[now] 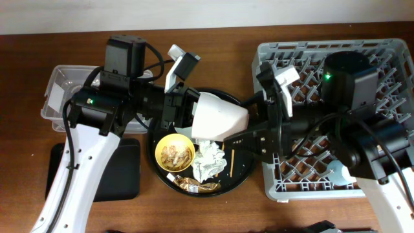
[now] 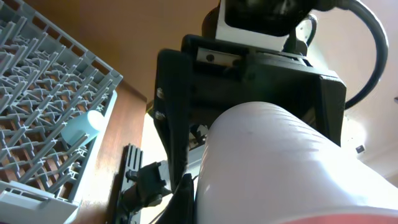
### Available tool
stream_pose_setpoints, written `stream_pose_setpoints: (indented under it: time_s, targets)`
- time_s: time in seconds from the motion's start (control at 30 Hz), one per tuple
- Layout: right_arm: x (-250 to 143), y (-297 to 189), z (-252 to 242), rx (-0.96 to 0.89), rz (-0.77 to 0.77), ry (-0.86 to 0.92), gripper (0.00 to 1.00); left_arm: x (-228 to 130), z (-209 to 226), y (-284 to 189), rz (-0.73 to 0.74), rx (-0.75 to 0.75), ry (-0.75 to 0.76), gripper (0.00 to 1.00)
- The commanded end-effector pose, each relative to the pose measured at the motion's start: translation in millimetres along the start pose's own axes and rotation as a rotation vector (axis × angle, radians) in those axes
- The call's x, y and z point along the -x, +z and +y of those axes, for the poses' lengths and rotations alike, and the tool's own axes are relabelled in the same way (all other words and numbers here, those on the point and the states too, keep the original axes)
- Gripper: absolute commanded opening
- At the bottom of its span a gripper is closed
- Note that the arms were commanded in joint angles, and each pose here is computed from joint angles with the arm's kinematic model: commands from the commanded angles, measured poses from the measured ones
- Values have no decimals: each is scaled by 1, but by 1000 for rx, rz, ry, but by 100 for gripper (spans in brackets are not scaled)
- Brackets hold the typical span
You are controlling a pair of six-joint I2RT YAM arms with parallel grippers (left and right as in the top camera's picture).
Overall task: Sort waste into correct bins and load items into the dishwasher rack
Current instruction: 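Hand the pink cup from the left gripper to the right gripper, then place the pink cup upside down in the rack with the right gripper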
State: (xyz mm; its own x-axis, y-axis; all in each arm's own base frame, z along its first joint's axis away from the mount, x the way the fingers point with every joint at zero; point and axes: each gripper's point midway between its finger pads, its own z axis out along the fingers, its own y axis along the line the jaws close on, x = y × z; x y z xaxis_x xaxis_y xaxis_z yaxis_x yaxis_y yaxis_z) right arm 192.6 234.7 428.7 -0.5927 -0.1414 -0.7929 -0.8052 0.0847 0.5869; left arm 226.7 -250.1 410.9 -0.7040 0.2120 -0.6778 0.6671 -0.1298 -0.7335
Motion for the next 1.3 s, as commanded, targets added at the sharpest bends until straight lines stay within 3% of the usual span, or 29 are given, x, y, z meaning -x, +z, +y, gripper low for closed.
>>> stream_pose_setpoints:
  time_s: [0.0,0.17,0.3,0.4,0.5,0.6,0.63,0.67,0.7,0.77,0.8,0.83,0.87,0.9,0.93,1.0,1.17,1.27]
  targets:
    - [1,2,5,28,3,-37,82,1,-17,0,2,-29,56,0]
    - [5,2,5,29,-6,-62,77,1,-17,0,2,-29,56,0]
    - [10,1,14,62,-18,-110,81,1,-17,0,2,-29,56,1]
    - [10,1,14,62,-18,-109,71,1,-16,0,2,-28,56,0]
    - [10,0,10,27,-26,-112,69,1,-17,0,2,-29,56,11]
    - [12,-3,10,-23,-42,-128,68,1,-16,0,2,-27,60,15]
    - [11,-4,12,-23,-44,-132,68,1,-15,0,1,-21,60,18]
    - [11,-4,14,-23,-45,-134,67,1,-14,0,1,-16,60,28]
    - [12,-5,14,-31,-48,-138,66,2,-12,0,-1,-2,60,50]
    - [13,-8,11,-76,-61,-143,66,2,-12,0,-1,1,60,52]
    - [13,-10,12,-90,-68,-152,66,2,-12,0,-1,1,60,57]
    - [14,-12,14,-109,-77,-162,65,2,-12,0,-1,1,60,74]
    - [15,-15,13,-151,-91,-169,65,2,-12,0,-1,1,60,81]
    - [15,-18,13,-183,-101,-174,65,2,-12,0,-1,1,60,95]
    - [15,-21,13,-209,-109,-176,65,2,-12,0,-1,1,60,99]
    - [13,-32,10,-285,-130,-165,65,2,-12,0,-1,1,60,99]
    - [-11,-93,-26,-674,-199,-4,64,2,-12,0,-1,1,60,99]
    - [-45,-151,-60,-1028,-217,174,65,2,-12,0,-1,1,60,99]
